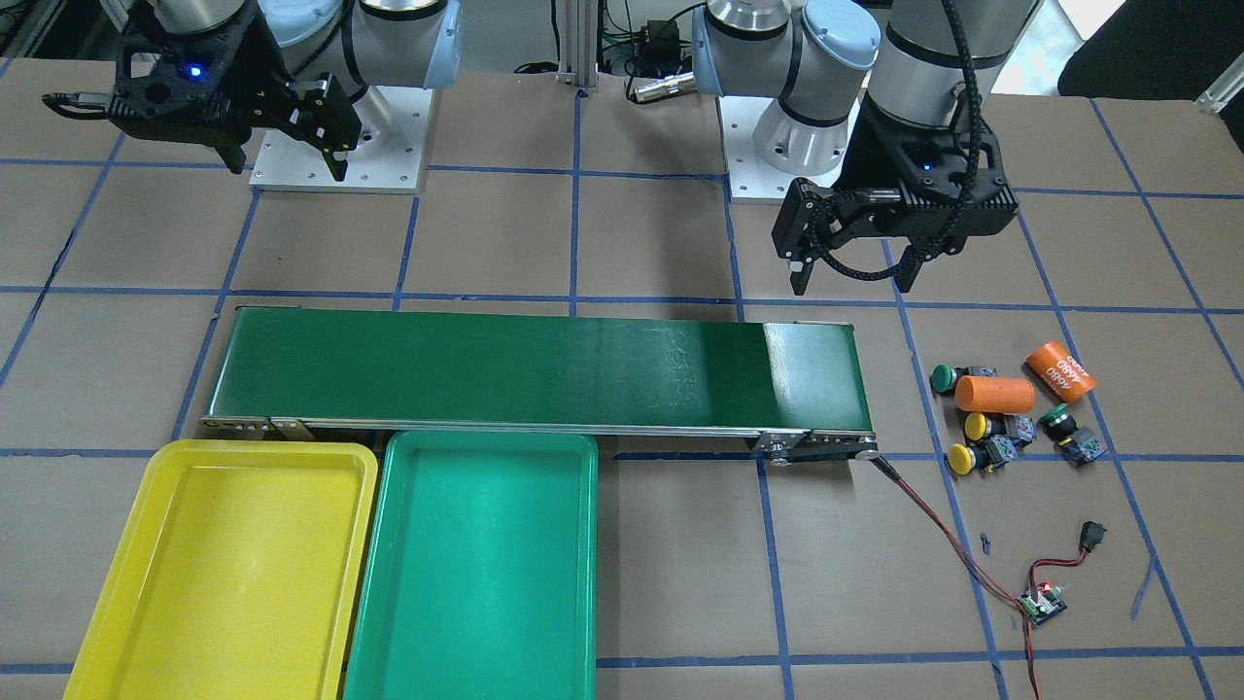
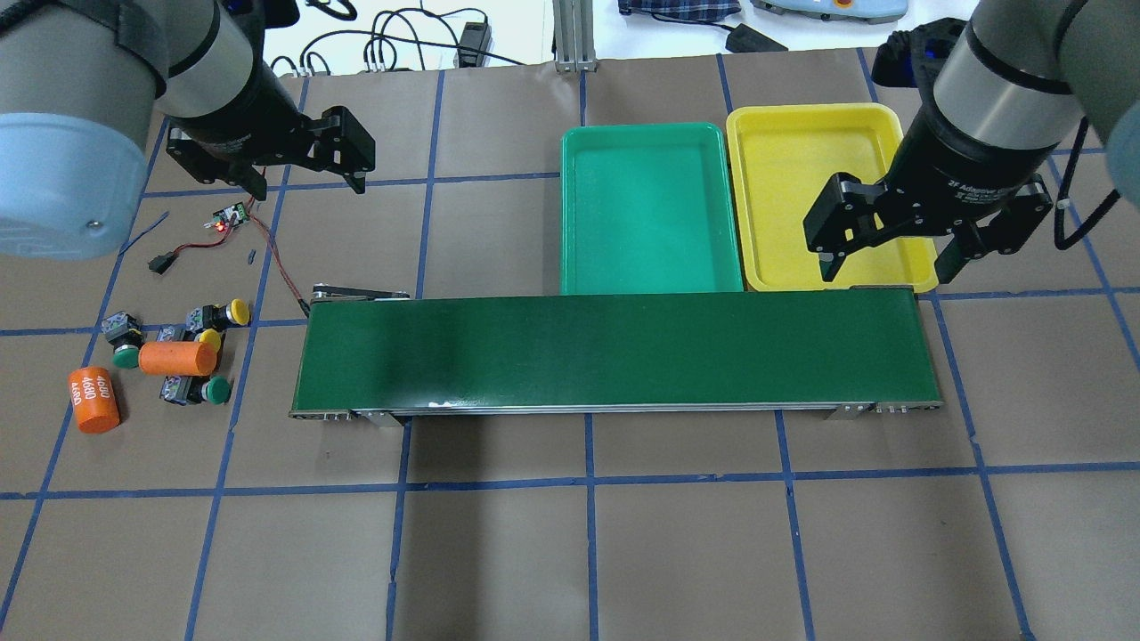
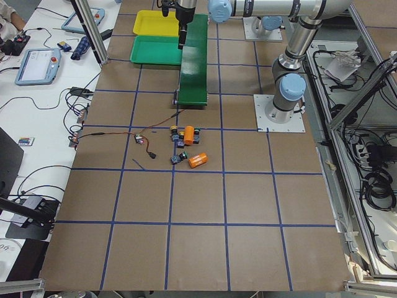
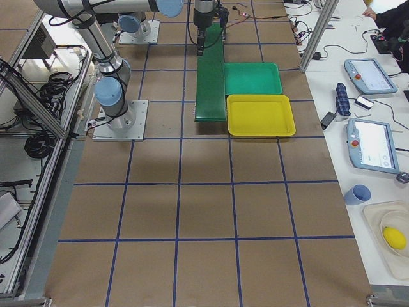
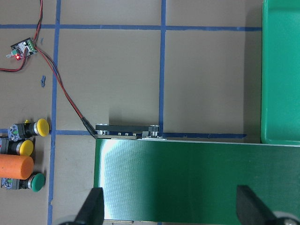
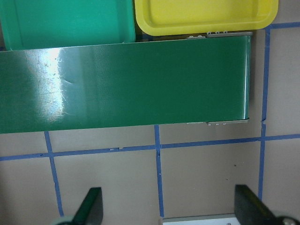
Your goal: Sort buttons by color to trays
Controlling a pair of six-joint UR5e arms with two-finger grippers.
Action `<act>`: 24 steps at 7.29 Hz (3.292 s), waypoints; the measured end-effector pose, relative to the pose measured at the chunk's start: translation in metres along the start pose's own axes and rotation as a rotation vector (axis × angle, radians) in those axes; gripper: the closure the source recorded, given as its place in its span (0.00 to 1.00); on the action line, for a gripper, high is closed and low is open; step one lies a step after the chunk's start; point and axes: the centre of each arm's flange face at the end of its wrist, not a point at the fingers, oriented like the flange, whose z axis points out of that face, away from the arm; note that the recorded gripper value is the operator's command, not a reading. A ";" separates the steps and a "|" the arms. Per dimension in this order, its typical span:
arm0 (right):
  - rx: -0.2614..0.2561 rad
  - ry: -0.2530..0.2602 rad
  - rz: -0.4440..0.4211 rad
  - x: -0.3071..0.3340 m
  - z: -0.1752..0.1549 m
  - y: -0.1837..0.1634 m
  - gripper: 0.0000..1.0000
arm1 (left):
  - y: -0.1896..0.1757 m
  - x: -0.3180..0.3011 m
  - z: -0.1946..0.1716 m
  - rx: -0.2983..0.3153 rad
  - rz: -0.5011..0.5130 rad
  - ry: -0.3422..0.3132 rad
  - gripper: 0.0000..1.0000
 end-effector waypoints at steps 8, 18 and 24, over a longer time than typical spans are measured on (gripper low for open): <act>-0.003 0.008 0.003 0.001 0.001 -0.001 0.00 | 0.001 -0.001 -0.002 0.001 0.000 -0.008 0.00; -0.006 0.002 0.003 0.000 0.002 -0.001 0.00 | -0.016 -0.046 0.018 -0.023 -0.086 -0.031 0.00; -0.005 0.002 0.010 0.000 0.001 -0.001 0.00 | -0.028 -0.169 0.066 -0.025 -0.294 -0.087 0.00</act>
